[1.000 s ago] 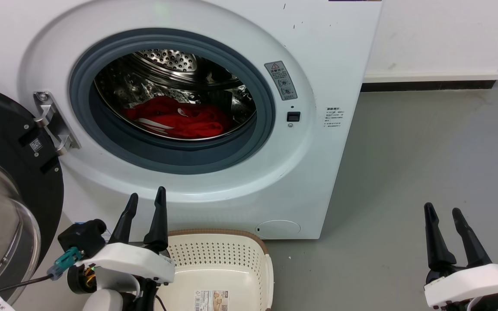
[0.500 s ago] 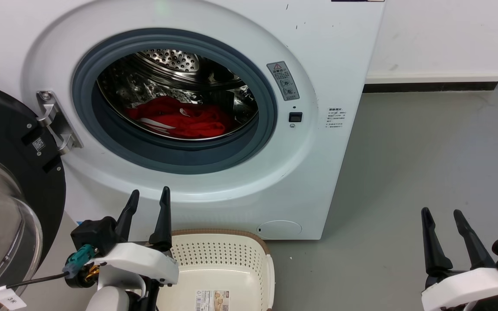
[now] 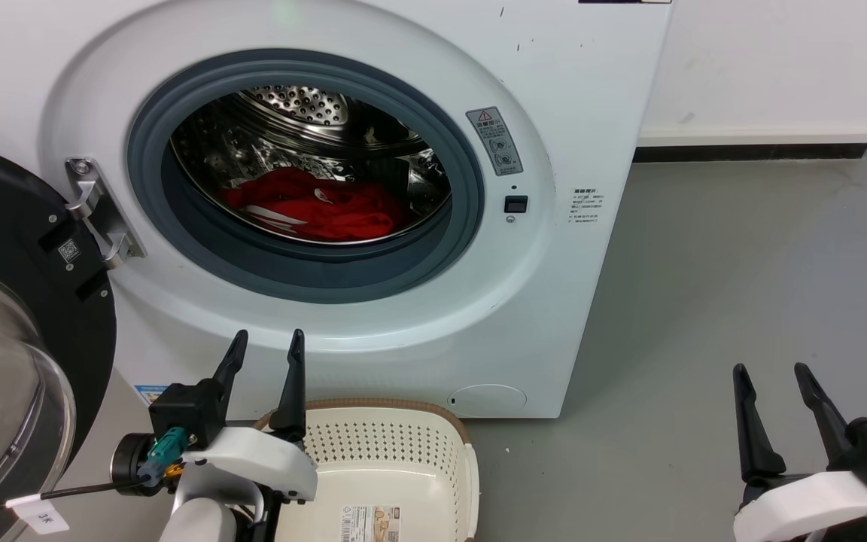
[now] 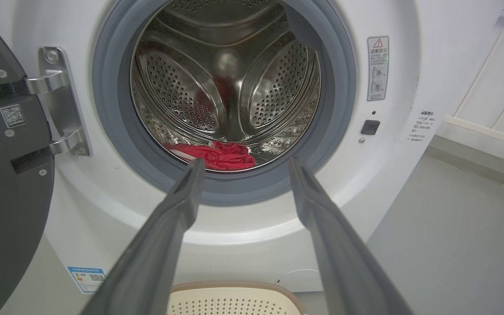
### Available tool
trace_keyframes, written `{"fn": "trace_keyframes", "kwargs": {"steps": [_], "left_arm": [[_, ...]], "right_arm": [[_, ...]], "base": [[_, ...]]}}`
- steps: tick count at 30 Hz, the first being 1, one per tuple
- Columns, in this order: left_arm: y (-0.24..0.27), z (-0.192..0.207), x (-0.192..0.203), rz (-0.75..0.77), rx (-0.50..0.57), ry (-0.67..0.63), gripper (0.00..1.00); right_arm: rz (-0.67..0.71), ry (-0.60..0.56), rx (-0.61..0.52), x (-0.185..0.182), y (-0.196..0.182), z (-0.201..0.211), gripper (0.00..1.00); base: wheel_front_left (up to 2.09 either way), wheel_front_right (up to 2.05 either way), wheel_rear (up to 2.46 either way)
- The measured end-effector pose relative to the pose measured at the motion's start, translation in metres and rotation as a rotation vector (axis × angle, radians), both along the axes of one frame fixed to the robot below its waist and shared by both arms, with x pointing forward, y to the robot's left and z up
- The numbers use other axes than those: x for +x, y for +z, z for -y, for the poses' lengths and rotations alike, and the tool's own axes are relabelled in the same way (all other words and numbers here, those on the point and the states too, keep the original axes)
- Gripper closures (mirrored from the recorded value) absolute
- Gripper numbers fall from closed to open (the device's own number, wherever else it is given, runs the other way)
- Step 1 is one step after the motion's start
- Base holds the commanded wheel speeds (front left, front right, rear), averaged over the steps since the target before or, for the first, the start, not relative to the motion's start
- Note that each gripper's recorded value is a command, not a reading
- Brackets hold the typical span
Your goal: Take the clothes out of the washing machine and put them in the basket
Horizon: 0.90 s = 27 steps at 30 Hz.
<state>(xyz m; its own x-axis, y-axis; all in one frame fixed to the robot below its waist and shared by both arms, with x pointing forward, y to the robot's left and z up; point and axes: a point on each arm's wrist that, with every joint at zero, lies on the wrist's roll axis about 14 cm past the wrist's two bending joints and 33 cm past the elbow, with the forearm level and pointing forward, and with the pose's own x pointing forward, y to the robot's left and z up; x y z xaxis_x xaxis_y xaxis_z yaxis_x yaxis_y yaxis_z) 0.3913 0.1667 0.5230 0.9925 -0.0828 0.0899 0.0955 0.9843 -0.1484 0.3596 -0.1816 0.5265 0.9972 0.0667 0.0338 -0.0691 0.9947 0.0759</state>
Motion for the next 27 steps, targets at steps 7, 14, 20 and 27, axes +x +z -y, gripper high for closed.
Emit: {"fn": "trace_keyframes", "kwargs": {"steps": [7, 14, 20, 27], "left_arm": [[0.0016, -0.0011, 0.0009, 0.014, 0.052, 0.008, 0.00], [0.0003, -0.0018, -0.0004, 0.019, 0.098, 0.014, 0.00], [0.0004, -0.0024, -0.0012, 0.027, 0.135, 0.018, 0.00], [0.0002, -0.0020, -0.0022, 0.035, 0.174, 0.016, 0.00]], "right_arm": [[0.010, 0.006, -0.064, 0.0004, 0.0017, -0.0021, 0.00], [0.009, 0.016, -0.123, -0.0001, 0.0005, -0.0052, 0.00], [0.016, 0.018, -0.169, -0.0007, 0.0014, -0.0058, 0.00], [0.014, 0.021, -0.211, -0.0026, -0.0002, -0.0063, 0.00]], "base": [[0.00, 0.00, 0.00], [0.00, 0.00, 0.00], [0.00, 0.00, 0.00], [0.00, 0.00, 0.00]]}}
